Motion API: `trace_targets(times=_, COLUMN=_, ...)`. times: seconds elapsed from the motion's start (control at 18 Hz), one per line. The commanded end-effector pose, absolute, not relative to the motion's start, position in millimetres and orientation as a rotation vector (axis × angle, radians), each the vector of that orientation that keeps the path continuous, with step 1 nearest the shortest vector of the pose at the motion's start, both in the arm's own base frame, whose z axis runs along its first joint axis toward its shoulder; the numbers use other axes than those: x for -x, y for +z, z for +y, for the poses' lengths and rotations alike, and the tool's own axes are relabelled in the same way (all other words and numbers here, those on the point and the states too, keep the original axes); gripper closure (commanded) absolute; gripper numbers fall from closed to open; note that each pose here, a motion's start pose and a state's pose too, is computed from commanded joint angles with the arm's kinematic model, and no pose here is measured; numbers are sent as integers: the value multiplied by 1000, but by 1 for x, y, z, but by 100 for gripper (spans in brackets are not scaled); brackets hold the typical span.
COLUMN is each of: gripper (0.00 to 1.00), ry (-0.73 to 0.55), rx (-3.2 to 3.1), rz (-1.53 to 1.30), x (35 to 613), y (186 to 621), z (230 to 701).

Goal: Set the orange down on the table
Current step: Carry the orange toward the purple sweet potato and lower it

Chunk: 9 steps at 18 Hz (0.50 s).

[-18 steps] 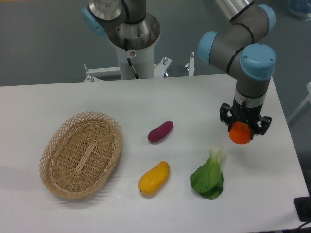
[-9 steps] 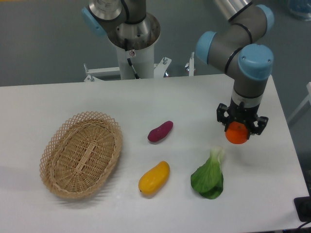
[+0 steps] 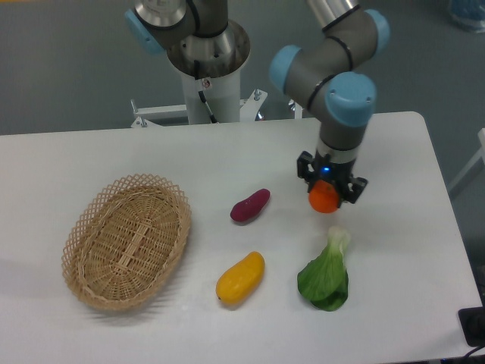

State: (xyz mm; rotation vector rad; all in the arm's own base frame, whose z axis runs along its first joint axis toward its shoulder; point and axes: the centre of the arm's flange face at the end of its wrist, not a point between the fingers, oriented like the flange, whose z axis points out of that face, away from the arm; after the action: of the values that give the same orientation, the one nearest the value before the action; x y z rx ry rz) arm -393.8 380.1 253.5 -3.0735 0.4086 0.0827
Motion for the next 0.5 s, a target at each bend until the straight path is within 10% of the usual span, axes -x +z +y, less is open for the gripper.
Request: trace_targets(times=0.5, gripper=48, ry=73, rx=3118, rz=535, x=367, y=239, z=387)
